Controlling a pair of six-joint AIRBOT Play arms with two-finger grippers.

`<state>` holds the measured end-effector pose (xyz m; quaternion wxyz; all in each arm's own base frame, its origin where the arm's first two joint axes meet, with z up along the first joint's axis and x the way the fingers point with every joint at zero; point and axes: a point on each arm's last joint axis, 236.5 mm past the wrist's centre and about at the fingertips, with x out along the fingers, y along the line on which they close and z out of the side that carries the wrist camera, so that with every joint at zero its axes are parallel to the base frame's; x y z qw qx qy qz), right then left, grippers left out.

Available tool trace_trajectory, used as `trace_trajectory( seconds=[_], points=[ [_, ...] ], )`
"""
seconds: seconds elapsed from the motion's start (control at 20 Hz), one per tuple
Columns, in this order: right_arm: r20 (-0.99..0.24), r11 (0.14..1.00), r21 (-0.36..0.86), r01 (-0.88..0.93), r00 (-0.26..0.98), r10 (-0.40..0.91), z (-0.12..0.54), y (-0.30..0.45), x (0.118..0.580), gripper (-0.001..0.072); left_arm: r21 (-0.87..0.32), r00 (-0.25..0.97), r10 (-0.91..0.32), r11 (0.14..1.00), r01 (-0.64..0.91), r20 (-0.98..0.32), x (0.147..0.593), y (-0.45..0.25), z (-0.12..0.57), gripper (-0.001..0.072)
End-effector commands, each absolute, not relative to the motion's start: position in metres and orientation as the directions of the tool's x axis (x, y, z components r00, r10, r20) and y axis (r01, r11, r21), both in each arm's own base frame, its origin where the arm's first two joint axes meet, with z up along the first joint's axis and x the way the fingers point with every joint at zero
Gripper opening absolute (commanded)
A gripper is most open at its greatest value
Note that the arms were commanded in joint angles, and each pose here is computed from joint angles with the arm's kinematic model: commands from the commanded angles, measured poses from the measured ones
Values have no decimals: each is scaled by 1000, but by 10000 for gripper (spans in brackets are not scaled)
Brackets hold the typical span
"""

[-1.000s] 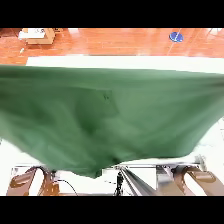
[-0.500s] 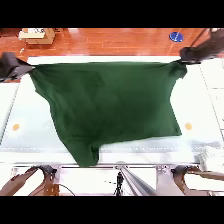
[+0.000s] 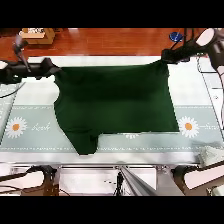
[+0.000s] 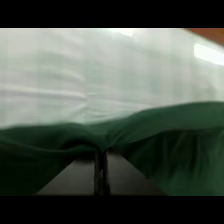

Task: Fold the shirts.

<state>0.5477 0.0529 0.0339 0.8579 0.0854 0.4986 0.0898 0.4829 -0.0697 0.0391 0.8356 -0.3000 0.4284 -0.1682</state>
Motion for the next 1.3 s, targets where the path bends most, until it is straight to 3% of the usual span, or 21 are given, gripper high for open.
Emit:
trace_trajectory(
  seconds=[0.0, 0.1, 0.15, 0.25, 0.35, 0.5, 0.65, 0.7, 0.8, 1.0, 1.25],
  points=[
    [-879, 965, 257, -60, 400, 259, -2, 58, 541, 117, -666, 480, -582, 746, -6, -656, 478, -84, -7, 67],
    [-899, 970, 214, -115, 366, 242, 3, 46, 528, 331, -685, 448, -611, 728, -6, -653, 468, -77, -2, 283],
    [-922, 975, 155, -159, 332, 201, 11, 30, 515, 360, -699, 426, -633, 715, 0, -647, 462, -69, 8, 345],
    [-971, 984, -38, -171, 241, 5, 31, -30, 477, 360, -728, 357, -680, 686, 1, -640, 440, -39, 32, 346],
    [-980, 995, -96, -19, 179, -91, 55, -82, 442, 360, -734, 273, -689, 670, -112, -671, 404, -3, 39, 346],
    [-997, 992, 67, 111, 51, 61, 56, -101, 386, 360, -679, 159, -662, 694, -239, -732, 333, 28, 14, 346],
    [-969, 942, 243, 232, 27, 244, 35, -101, 345, 361, -687, 132, -699, 620, -379, -703, 270, 10, -23, 347],
    [-963, 927, 268, 261, 34, 269, 27, -102, 334, 403, -686, 120, -711, 598, -414, -692, 253, 0, -35, 368],
    [-952, 906, 304, 294, 63, 298, 12, -102, 319, 428, -681, 84, -738, 564, -466, -669, 225, -19, -58, 621],
    [-946, 890, 325, 319, 100, 309, -13, -96, 302, 428, -654, 57, -726, 579, -487, -685, 206, -38, -89, 628],
    [-932, 878, 362, 312, 125, 340, -20, -85, 301, 428, -617, 122, -634, 661, -426, -763, 236, -45, -110, 628]
  ],
)
